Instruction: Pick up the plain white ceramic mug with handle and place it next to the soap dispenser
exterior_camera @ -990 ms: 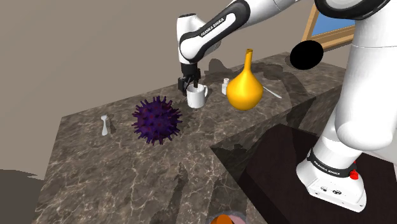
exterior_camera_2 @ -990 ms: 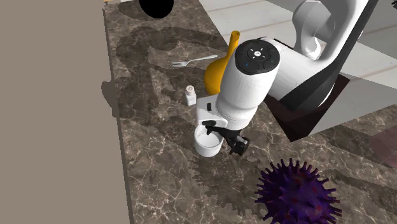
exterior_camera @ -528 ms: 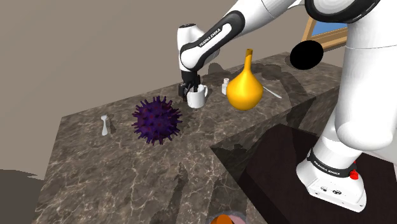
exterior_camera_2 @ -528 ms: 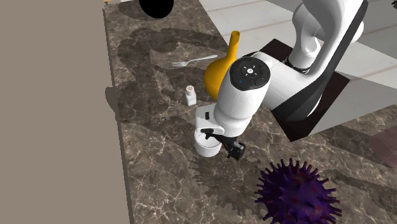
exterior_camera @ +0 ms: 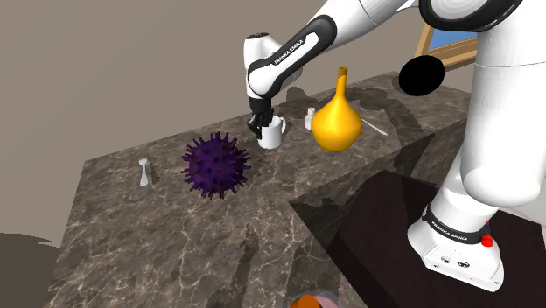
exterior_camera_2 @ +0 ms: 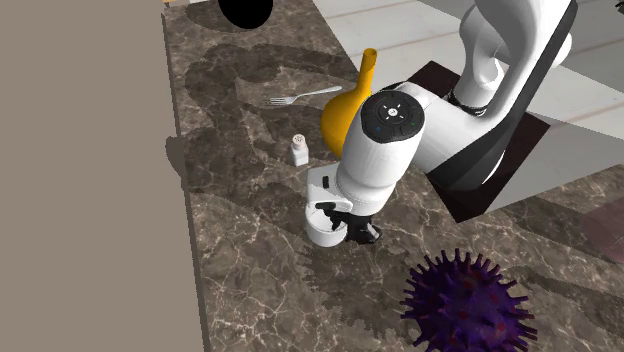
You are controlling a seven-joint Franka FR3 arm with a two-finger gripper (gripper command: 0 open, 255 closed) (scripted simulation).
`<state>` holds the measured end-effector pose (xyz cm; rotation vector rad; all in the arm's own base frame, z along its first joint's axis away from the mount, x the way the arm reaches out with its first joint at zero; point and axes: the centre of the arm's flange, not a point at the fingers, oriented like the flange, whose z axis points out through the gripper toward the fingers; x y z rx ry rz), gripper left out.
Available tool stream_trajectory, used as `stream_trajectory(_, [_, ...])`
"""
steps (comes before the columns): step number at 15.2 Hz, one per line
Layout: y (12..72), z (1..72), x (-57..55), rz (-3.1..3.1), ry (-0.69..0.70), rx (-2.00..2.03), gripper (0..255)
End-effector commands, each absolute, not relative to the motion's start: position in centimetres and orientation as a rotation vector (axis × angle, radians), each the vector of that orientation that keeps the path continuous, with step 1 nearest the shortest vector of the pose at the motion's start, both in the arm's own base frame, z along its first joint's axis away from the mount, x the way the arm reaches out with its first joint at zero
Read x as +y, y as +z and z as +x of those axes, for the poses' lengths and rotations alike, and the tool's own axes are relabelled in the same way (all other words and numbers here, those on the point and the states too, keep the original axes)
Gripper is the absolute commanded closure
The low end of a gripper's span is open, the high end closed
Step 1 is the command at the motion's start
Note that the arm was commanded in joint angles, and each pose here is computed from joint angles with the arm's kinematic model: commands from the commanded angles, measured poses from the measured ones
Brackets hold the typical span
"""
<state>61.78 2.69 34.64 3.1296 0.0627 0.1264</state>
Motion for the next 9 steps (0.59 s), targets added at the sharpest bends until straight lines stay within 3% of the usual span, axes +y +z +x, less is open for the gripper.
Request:
stream_trajectory(1, [34.64,61.78,2.69,3.130,0.126,0.063,255])
stream_trajectory(9, [35.17,61.78,2.70,3.130,0.127,0.063,255])
